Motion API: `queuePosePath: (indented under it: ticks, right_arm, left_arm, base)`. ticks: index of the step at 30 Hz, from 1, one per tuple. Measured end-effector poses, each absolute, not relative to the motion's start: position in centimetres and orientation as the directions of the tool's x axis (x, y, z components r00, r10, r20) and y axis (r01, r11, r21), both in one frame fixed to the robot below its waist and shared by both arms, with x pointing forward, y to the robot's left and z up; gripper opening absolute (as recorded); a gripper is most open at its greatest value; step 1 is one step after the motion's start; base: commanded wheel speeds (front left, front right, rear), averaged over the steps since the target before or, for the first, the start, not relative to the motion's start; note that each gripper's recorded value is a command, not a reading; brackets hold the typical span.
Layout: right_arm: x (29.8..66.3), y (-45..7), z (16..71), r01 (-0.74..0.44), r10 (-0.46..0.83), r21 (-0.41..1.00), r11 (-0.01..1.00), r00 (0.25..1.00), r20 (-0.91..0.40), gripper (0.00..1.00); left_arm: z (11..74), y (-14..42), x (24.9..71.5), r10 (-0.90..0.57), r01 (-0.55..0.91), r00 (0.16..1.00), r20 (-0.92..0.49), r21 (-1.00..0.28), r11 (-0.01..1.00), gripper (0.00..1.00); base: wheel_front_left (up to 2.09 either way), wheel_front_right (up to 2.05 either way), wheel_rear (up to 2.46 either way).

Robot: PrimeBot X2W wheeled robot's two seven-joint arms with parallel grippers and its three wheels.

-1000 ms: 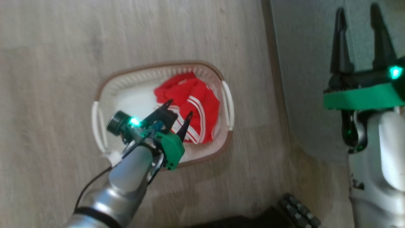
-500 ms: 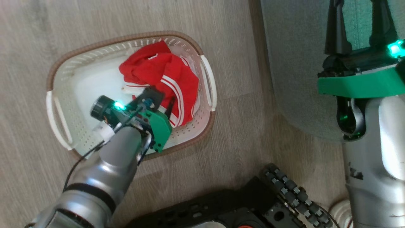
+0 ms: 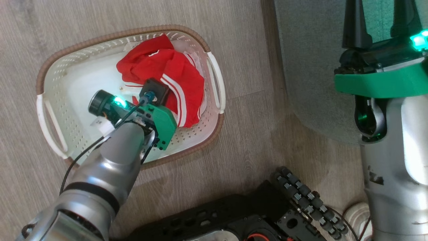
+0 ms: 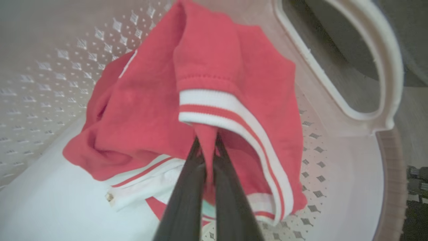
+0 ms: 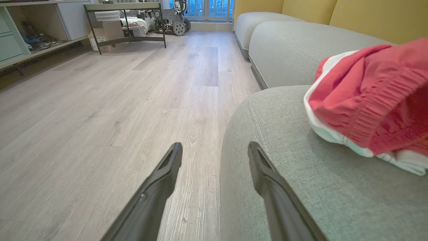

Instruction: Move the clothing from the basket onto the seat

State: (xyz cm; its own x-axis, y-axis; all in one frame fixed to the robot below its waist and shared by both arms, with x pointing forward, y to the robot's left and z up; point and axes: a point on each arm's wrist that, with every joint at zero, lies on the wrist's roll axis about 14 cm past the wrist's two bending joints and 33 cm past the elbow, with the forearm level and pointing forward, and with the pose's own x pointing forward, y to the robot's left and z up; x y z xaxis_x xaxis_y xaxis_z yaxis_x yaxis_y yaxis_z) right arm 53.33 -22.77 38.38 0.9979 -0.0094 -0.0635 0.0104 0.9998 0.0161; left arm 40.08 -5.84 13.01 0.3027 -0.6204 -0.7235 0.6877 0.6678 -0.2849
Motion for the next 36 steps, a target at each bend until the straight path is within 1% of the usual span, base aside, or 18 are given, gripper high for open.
queuePosePath:
  ticks: [7,11,14,17,23,31,32,36]
  right_arm:
    - [53.3,-22.8,39.7,0.013,-0.012,0.021,1.000,0.999,-0.041,1.00]
    - [53.2,-22.7,41.7,0.014,-0.013,0.030,0.999,1.000,-0.007,1.00]
    - [52.7,-22.5,43.0,0.011,-0.012,0.032,0.999,1.000,0.009,1.00]
    - [51.5,-22.3,43.8,0.014,-0.014,0.043,0.999,1.000,0.006,1.00]
    - [49.2,-22.0,46.4,0.019,-0.021,0.061,0.998,0.999,0.031,1.00]
    - [44.7,-21.3,49.1,0.013,-0.018,0.081,0.997,0.999,0.051,1.00]
    - [44.7,-21.3,49.1,0.013,-0.018,0.081,0.997,0.999,0.051,1.00]
    - [42.3,-20.8,50.2,0.005,-0.011,0.090,0.996,0.998,0.067,1.00]
  left_arm:
    - [15.2,-6.8,41.0,-0.657,0.718,0.332,-0.676,-0.270,0.641,0.00]
    - [18.0,-7.1,41.9,-0.676,0.741,0.371,-0.637,-0.235,0.629,0.00]
    - [20.0,-7.0,42.0,-0.678,0.732,0.406,-0.613,-0.225,0.642,0.00]
    - [22.6,-6.9,42.6,-0.678,0.728,0.451,-0.581,-0.201,0.656,0.00]
    - [29.9,-7.5,44.3,-0.694,0.726,0.560,-0.452,-0.135,0.674,0.00]
    - [38.5,-6.6,43.4,-0.673,0.685,0.677,-0.300,-0.079,0.724,0.00]
    - [38.5,-6.6,43.4,-0.673,0.685,0.677,-0.300,-0.079,0.724,0.00]
    - [43.3,-5.8,43.2,-0.652,0.657,0.731,-0.203,-0.051,0.752,0.00]
  base:
    - [0.00,0.00,0.00]
    - [0.00,0.00,0.00]
    - [0.00,0.00,0.00]
    - [0.00,0.00,0.00]
    - [0.00,0.00,0.00]
    - [0.00,0.00,0.00]
    - [0.00,0.00,0.00]
    - [0.00,0.00,0.00]
